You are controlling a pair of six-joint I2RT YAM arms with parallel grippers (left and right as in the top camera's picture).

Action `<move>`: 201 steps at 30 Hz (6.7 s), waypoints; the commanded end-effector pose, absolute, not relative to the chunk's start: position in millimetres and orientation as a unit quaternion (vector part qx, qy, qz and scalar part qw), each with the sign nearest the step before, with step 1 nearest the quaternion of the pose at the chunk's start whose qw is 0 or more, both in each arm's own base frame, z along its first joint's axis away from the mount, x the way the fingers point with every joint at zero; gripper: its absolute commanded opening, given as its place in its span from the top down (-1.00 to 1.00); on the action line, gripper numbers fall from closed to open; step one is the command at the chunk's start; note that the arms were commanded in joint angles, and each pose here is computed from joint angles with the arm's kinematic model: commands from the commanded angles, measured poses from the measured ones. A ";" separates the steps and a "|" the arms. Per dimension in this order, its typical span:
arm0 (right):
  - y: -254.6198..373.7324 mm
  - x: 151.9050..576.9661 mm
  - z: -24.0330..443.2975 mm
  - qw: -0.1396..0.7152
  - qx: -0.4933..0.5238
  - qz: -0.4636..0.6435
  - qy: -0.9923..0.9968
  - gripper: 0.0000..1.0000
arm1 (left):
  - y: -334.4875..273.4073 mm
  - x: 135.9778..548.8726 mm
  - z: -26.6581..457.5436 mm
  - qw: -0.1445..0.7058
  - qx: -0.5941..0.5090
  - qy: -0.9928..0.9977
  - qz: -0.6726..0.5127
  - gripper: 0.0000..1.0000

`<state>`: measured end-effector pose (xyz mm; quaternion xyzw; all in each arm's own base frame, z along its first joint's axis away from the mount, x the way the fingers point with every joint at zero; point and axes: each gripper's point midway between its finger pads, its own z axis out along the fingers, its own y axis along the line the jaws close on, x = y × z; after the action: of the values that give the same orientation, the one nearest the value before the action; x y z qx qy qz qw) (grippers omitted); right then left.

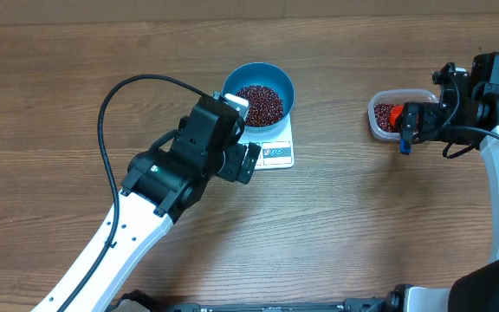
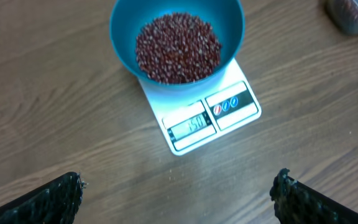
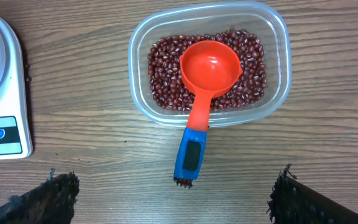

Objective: Scoop item into bowl and weigh 150g on scale

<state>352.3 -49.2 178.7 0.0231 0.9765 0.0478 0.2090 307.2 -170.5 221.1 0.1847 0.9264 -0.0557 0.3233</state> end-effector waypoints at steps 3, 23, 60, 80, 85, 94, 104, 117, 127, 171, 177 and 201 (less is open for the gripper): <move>-50.1 358.3 195.2 0.234 0.022 0.046 0.971 -1.00 | -162.4 288.3 221.1 0.294 0.187 0.936 -0.059 -0.99; -50.3 358.3 195.2 0.234 0.022 0.046 0.971 -1.00 | -92.9 233.6 191.1 0.418 0.119 0.898 -0.071 -0.99; -50.1 358.3 195.2 0.234 0.022 0.046 0.971 -1.00 | -11.3 244.8 201.1 0.741 -0.047 0.667 -0.064 -0.99; -50.2 358.3 195.2 0.234 0.022 0.046 0.971 -1.00 | 8.4 245.9 155.6 0.679 -0.009 0.734 0.013 -0.99; -50.1 358.3 195.2 0.234 0.022 0.046 0.971 -1.00 | 8.2 245.9 155.7 0.679 -0.009 0.734 0.013 -0.99; -50.1 358.3 195.2 0.234 0.022 0.046 0.971 -1.00 | 8.3 246.0 155.7 0.679 -0.009 0.734 0.013 -0.99; -50.2 358.3 195.2 0.234 0.022 0.046 0.971 -1.00 | 8.3 246.0 155.6 0.679 -0.009 0.734 0.013 -0.99; -50.1 358.3 195.2 0.234 0.022 0.046 0.971 -1.00 | 8.3 246.0 155.7 0.679 -0.009 0.734 0.013 -0.99; -50.3 358.5 194.6 0.233 0.022 0.046 0.971 -1.00 | 8.3 246.0 155.7 0.679 -0.009 0.734 0.013 -0.99; -17.1 300.6 215.2 0.632 0.109 0.137 0.755 -1.00 | 8.3 246.0 155.7 0.679 -0.009 0.734 0.013 -0.99; -16.0 286.5 199.9 0.660 0.124 0.150 0.726 -1.00 | 8.3 246.0 155.6 0.679 -0.009 0.734 0.013 -0.99; -7.9 257.5 157.9 0.662 0.166 0.145 0.716 -1.00 | 8.3 246.0 155.6 0.679 -0.009 0.734 0.013 -0.99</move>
<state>258.9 -2.7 159.5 0.1533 0.7211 0.1580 0.6570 246.2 9.5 155.0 -0.0201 0.7362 0.0089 0.6764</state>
